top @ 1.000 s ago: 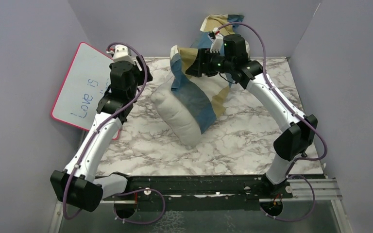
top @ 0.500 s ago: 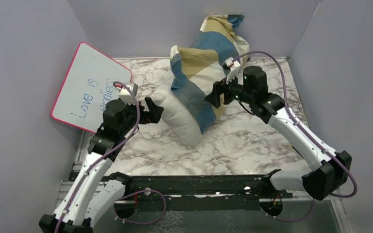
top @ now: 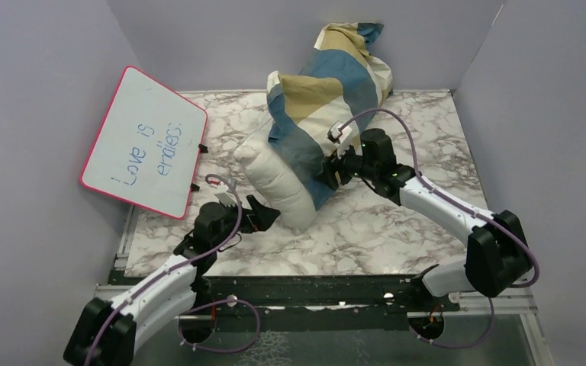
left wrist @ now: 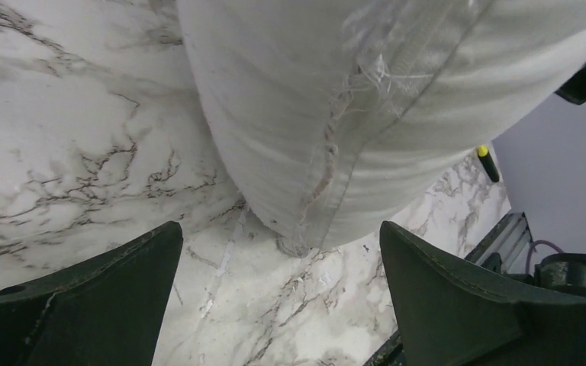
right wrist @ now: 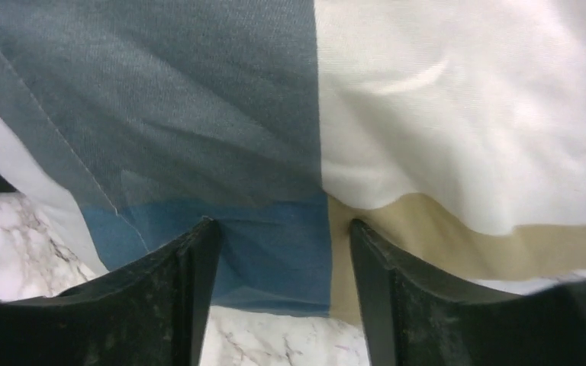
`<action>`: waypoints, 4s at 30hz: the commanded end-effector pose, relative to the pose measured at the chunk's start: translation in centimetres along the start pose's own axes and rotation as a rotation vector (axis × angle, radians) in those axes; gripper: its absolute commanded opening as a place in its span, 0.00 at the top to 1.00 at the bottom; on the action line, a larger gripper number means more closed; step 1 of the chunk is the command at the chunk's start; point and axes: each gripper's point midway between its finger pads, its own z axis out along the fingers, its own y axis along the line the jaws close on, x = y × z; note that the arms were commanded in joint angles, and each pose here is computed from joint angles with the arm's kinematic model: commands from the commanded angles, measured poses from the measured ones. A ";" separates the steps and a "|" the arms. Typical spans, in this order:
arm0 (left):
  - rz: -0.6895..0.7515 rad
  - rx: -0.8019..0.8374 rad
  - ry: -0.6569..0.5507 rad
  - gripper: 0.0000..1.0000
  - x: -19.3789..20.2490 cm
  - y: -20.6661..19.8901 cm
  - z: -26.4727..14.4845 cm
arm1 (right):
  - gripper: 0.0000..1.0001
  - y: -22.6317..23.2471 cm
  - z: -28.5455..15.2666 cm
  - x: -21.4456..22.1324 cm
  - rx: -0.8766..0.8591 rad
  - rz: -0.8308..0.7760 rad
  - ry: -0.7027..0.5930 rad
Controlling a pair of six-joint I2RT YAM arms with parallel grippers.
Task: Put the pillow into the pillowcase
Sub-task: Stuff the pillow into the pillowcase.
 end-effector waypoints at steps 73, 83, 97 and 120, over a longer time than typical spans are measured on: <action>0.055 -0.503 -0.473 0.34 -16.1 -1.9 -10.8 | 0.17 9.4 18.9 -13.7 0.254 -0.409 0.037; 0.016 -0.513 -0.535 0.37 -15.9 -1.3 -14.5 | 0.12 8.3 24.4 -12.4 0.334 -0.631 0.054; -0.257 -0.267 -0.327 0.38 -6.9 -0.1 -4.8 | 1.00 7.8 16.3 -16.1 0.196 -0.247 -0.083; -0.190 0.211 -0.384 0.10 -13.9 -7.0 3.7 | 1.00 8.2 1.9 -16.6 0.005 0.045 -0.287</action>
